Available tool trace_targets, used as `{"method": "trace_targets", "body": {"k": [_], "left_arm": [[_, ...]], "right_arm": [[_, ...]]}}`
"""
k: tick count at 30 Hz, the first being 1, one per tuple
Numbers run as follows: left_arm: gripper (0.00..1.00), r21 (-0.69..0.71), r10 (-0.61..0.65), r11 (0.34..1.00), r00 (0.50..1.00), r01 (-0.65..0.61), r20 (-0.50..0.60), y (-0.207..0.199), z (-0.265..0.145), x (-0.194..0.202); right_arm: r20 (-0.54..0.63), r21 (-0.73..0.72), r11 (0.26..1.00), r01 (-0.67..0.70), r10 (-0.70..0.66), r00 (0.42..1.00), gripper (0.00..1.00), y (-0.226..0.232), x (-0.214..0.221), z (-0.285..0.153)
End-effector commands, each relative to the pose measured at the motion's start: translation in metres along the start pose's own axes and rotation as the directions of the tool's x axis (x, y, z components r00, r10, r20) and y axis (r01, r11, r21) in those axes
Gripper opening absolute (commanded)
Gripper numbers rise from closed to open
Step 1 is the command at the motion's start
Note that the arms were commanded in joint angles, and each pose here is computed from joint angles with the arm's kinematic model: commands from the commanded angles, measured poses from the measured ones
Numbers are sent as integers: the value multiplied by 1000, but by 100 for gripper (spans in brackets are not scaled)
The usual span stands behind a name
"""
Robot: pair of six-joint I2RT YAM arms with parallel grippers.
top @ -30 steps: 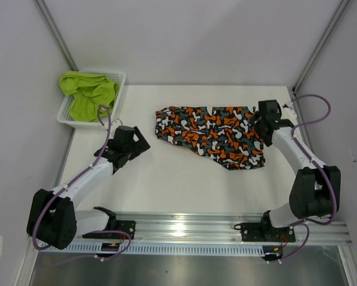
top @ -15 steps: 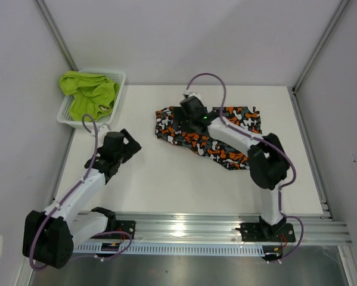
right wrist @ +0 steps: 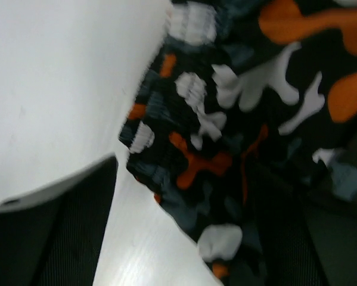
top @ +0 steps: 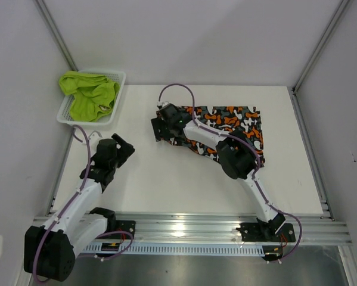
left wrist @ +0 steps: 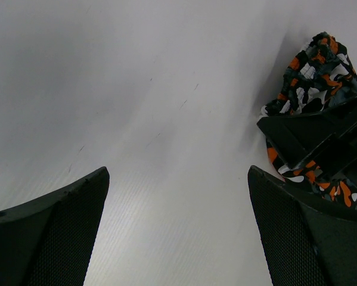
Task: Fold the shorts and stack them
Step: Fold the shorts
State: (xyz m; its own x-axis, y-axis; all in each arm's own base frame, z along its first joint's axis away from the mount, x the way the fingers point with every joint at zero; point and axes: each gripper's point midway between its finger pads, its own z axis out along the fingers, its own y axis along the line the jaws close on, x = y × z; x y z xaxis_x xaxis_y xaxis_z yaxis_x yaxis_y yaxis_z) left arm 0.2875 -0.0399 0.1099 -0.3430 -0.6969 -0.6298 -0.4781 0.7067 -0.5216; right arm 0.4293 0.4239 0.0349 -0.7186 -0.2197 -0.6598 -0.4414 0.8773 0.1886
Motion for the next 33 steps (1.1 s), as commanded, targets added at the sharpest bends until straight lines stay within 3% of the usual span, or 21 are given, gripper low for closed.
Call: {"method": "trace_targets", "body": {"k": [1,3,5,6,7,8,10,12,13,19,21,22,23,26,31,33], "left_arm": [[99,23,-14,1000,1000,13,15,-8,3,-6],[99,19,-9,1000,1000,9,10,-8,5,-5],[99,17,-9,1000,1000,8,10,-7,5,-5],[99,17,-7,1000,1000,7,10,-7,5,-5],[99,17,-7,1000,1000,7,12,-7,5,-5],[99,18,-7,1000,1000,7,11,-7,5,-5],[99,26,-9,1000,1000,8,15,-10,4,-7],[99,27,-8,1000,1000,7,10,-9,5,-5],[99,23,-6,1000,1000,5,7,-8,6,-4],[99,39,5,999,999,-4,-35,-11,10,5],[99,48,7,999,999,-5,-46,-14,11,7],[99,47,9,999,999,-7,-50,-14,11,8],[99,48,13,999,998,-11,-55,-14,12,9],[99,50,22,999,998,-19,-61,-14,13,10],[99,46,20,999,999,-19,-33,-13,9,3],[99,48,16,999,1000,-15,-20,-13,7,1]], "right_arm": [[-48,-11,1000,25,-26,999,87,-3,13,10],[-90,-49,998,35,-39,995,78,0,30,10],[-65,-178,983,33,-45,997,73,22,24,-10],[-122,-181,983,22,-45,991,72,15,57,-13],[-89,-209,978,10,-29,996,69,20,54,-20],[-64,-261,965,12,-30,997,59,29,46,-41],[-110,-258,966,11,-40,993,43,25,77,-53],[-83,-287,957,44,-71,994,38,34,79,-80],[-118,-287,956,55,-92,989,36,30,102,-87],[-109,-354,929,106,-154,982,46,35,130,-150],[-126,-348,932,100,-152,980,56,29,141,-159],[-104,-351,930,106,-152,983,60,30,134,-170],[-98,-352,930,108,-151,984,72,30,133,-174],[-40,-346,930,127,-150,988,86,36,110,-189],[35,-220,953,208,-205,978,88,44,78,-188],[4,-195,954,228,-231,973,88,48,82,-175]]}}
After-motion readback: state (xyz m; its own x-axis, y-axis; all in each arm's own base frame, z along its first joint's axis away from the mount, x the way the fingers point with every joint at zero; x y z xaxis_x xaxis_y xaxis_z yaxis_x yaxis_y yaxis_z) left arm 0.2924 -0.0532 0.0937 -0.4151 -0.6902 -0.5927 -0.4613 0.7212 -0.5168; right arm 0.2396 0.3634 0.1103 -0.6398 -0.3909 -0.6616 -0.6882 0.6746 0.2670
